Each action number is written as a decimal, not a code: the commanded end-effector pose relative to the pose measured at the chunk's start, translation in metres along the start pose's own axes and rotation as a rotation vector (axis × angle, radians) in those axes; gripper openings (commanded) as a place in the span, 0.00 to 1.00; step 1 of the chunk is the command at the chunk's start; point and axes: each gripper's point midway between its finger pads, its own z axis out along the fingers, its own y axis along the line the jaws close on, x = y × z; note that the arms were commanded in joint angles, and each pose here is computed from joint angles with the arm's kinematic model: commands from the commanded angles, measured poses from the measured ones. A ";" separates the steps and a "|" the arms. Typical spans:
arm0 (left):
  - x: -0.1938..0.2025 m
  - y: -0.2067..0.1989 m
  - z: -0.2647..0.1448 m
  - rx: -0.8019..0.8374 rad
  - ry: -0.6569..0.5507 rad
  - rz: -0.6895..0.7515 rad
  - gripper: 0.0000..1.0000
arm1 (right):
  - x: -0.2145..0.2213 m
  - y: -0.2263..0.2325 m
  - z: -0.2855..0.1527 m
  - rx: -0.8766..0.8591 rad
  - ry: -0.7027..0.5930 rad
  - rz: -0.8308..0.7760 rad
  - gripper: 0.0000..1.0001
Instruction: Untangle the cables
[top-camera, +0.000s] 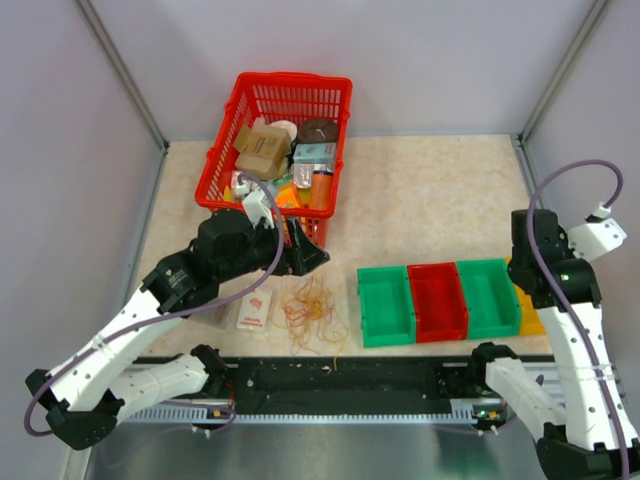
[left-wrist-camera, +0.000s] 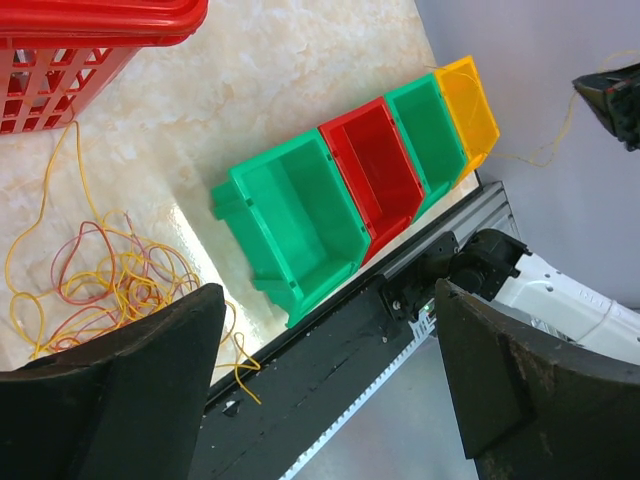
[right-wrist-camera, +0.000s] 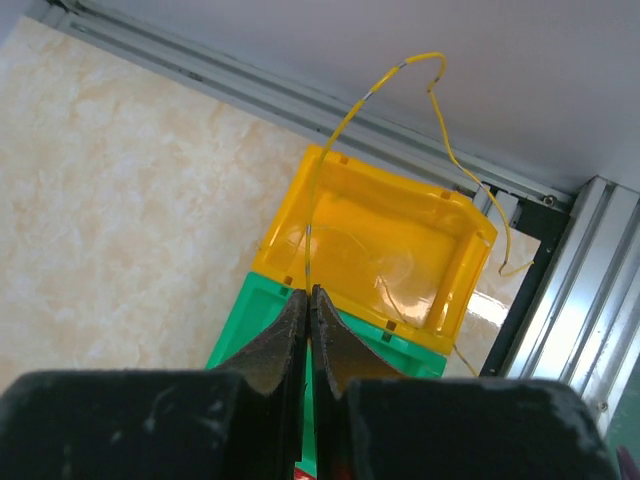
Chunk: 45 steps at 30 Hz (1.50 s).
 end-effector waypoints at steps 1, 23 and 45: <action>-0.016 -0.010 -0.004 0.019 -0.043 0.011 0.89 | -0.050 -0.010 -0.025 -0.046 -0.113 0.082 0.00; -0.015 -0.012 0.002 0.024 -0.026 0.005 0.89 | -0.138 0.049 -0.053 -0.231 -0.268 0.129 0.00; -0.018 -0.004 0.006 -0.009 -0.054 0.018 0.97 | -0.217 0.104 -0.115 -0.599 -0.461 0.135 0.00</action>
